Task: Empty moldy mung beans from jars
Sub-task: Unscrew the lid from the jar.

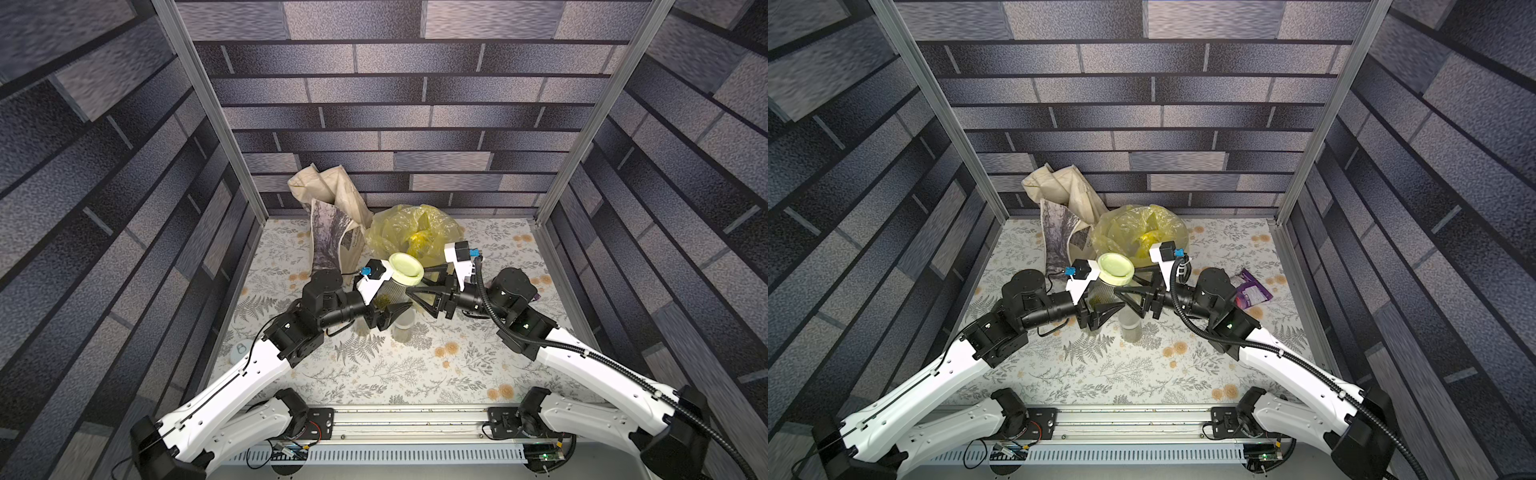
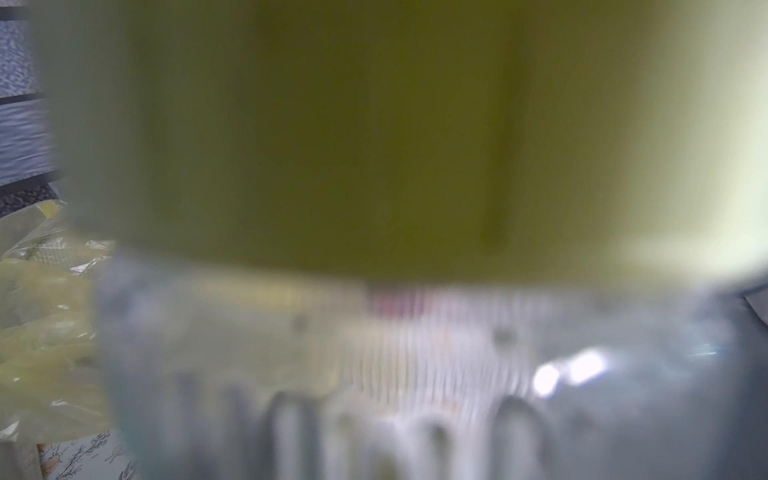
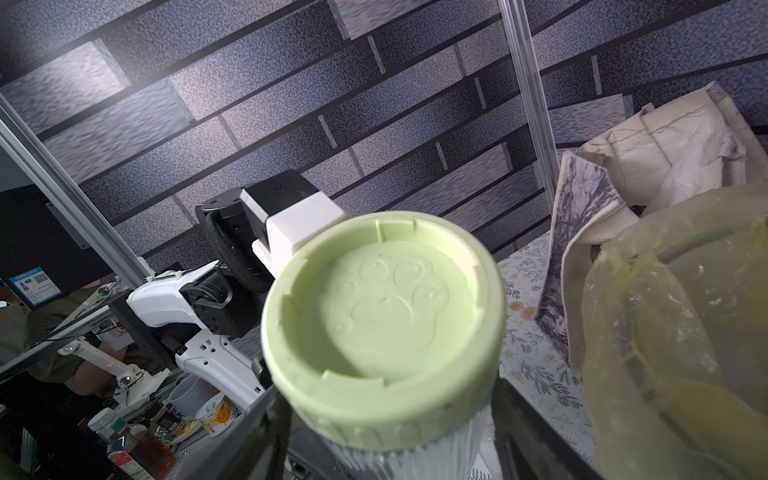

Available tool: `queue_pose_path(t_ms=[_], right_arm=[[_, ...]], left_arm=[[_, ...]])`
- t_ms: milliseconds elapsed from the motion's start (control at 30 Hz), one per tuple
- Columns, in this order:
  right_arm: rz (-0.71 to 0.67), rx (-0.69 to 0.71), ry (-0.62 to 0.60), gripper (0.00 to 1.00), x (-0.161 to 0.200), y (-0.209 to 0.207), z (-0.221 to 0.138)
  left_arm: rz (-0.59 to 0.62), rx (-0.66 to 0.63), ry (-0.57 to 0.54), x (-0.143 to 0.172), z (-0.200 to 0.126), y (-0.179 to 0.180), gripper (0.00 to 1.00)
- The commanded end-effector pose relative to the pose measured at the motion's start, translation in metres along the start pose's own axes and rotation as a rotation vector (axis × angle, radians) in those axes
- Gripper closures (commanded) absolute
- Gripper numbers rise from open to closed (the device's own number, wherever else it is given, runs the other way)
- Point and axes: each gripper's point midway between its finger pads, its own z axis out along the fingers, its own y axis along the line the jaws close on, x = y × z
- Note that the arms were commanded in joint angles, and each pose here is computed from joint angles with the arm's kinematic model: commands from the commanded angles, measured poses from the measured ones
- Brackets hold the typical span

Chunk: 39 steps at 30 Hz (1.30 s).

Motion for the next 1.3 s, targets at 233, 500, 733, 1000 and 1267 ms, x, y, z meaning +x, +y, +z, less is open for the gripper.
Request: queue_pose_path(t_ms=[233, 500, 733, 1000, 1267], right_arm=[[-0.023, -0.055, -0.028, 0.12, -0.009, 0.021, -0.007], [-0.023, 0.01, -0.114, 0.1, -0.025, 0.019, -0.021], [-0.038, 0.033, -0.116, 0.09, -0.032, 0.017, -0.019], [-0.04, 0.037, -0.09, 0.09, -0.033, 0.014, -0.011], [-0.047, 0.028, -0.081, 0.08, -0.033, 0.015, -0.008]], left_arm=[[0.035, -0.048, -0.087, -0.025, -0.006, 0.004, 0.33], [0.032, -0.078, -0.074, -0.024, -0.004, 0.008, 0.34], [0.056, -0.093, -0.034, -0.018, 0.004, 0.008, 0.34], [0.071, -0.087, -0.02, -0.017, 0.009, 0.004, 0.34], [0.067, -0.068, -0.006, -0.015, 0.017, 0.0, 0.34]])
